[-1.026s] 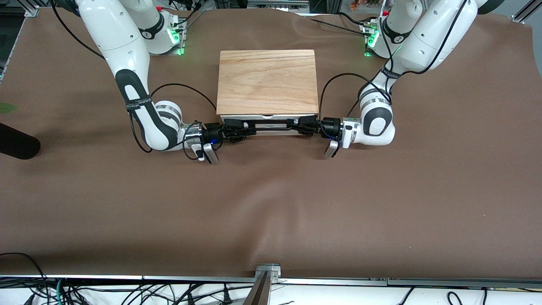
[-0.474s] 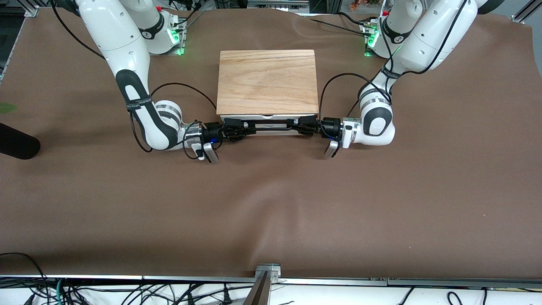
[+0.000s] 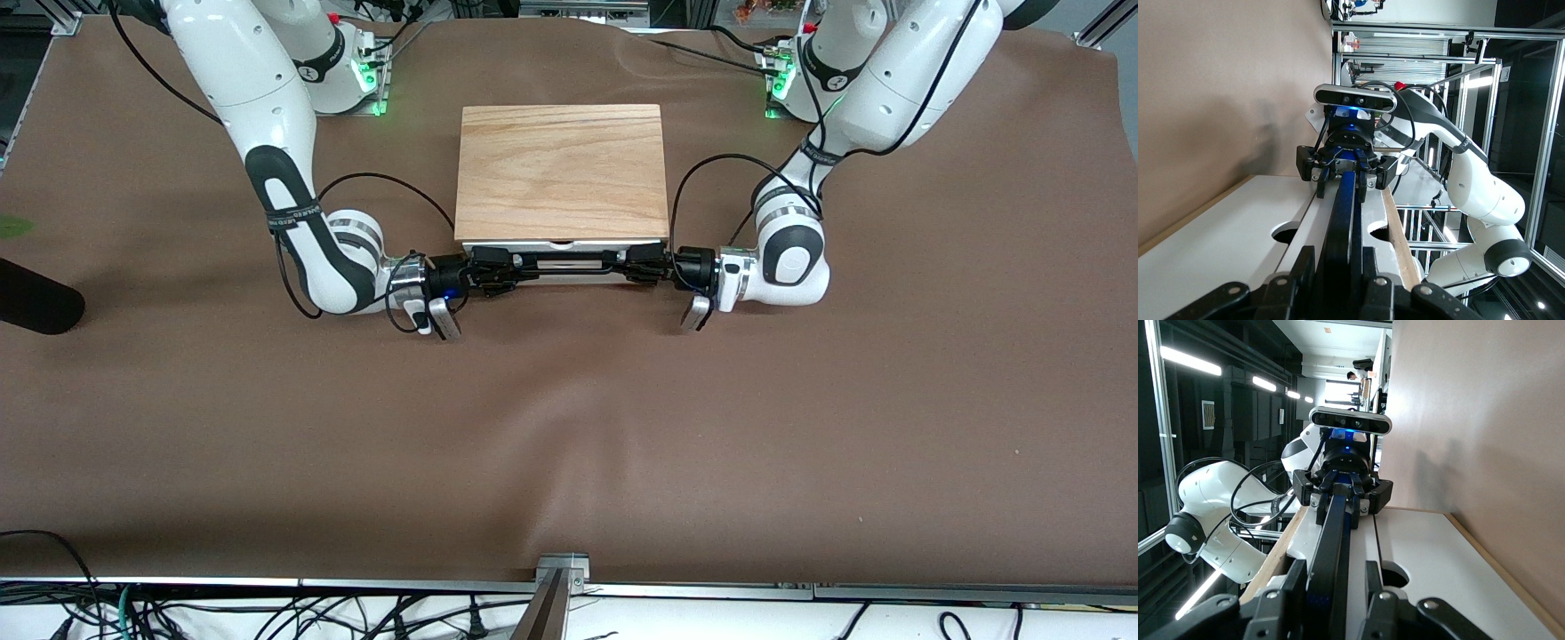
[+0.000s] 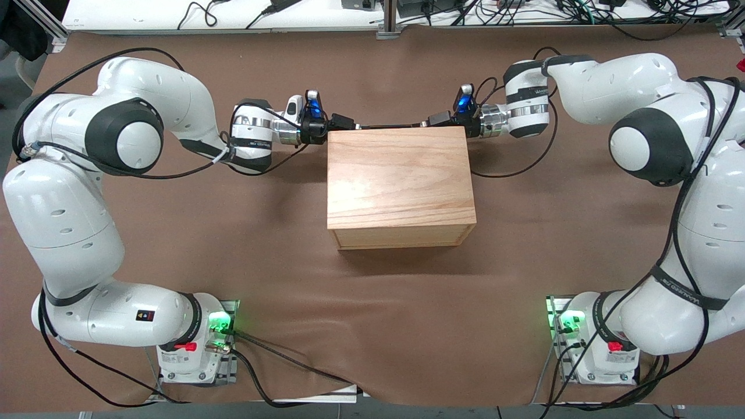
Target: Pull top drawer with both arms simultaneously
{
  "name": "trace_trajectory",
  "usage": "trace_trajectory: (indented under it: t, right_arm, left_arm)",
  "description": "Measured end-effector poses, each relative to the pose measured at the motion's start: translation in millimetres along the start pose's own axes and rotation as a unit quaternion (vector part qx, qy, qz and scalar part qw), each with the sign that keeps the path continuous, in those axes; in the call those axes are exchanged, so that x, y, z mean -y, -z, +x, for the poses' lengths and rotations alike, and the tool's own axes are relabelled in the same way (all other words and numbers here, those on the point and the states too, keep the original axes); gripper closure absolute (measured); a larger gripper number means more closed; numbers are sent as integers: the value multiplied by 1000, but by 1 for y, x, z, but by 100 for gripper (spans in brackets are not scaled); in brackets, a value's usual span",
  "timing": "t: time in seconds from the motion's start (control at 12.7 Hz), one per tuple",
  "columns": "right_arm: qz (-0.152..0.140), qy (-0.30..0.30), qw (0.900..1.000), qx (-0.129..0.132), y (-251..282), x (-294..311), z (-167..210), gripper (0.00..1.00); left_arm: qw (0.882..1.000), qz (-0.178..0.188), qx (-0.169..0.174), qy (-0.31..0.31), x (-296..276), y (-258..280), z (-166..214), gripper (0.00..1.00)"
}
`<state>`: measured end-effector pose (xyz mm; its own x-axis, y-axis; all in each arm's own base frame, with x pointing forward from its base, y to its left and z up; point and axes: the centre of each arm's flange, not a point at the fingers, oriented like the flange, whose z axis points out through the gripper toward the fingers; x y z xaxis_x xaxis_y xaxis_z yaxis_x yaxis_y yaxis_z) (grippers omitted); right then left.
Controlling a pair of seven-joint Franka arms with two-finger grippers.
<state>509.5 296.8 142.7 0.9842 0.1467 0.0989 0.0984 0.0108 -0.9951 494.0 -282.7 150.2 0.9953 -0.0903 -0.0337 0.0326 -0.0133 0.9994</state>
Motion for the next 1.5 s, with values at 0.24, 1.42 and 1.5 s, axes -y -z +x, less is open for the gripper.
trace_trajectory:
  t: [0.24,1.42,1.5]
  right_arm:
    - [0,0,1000,0,0,0,0,64]
    - [-17,2,1000,-11,-1,11,28,92]
    - [-18,1,1000,-13,-1,11,34,92]
  left_arm:
    - [1000,0,0,1,0,0,0,67]
    - [1000,6,-21,13,-7,5,25,67]
    - [1000,7,-25,18,-7,7,30,67]
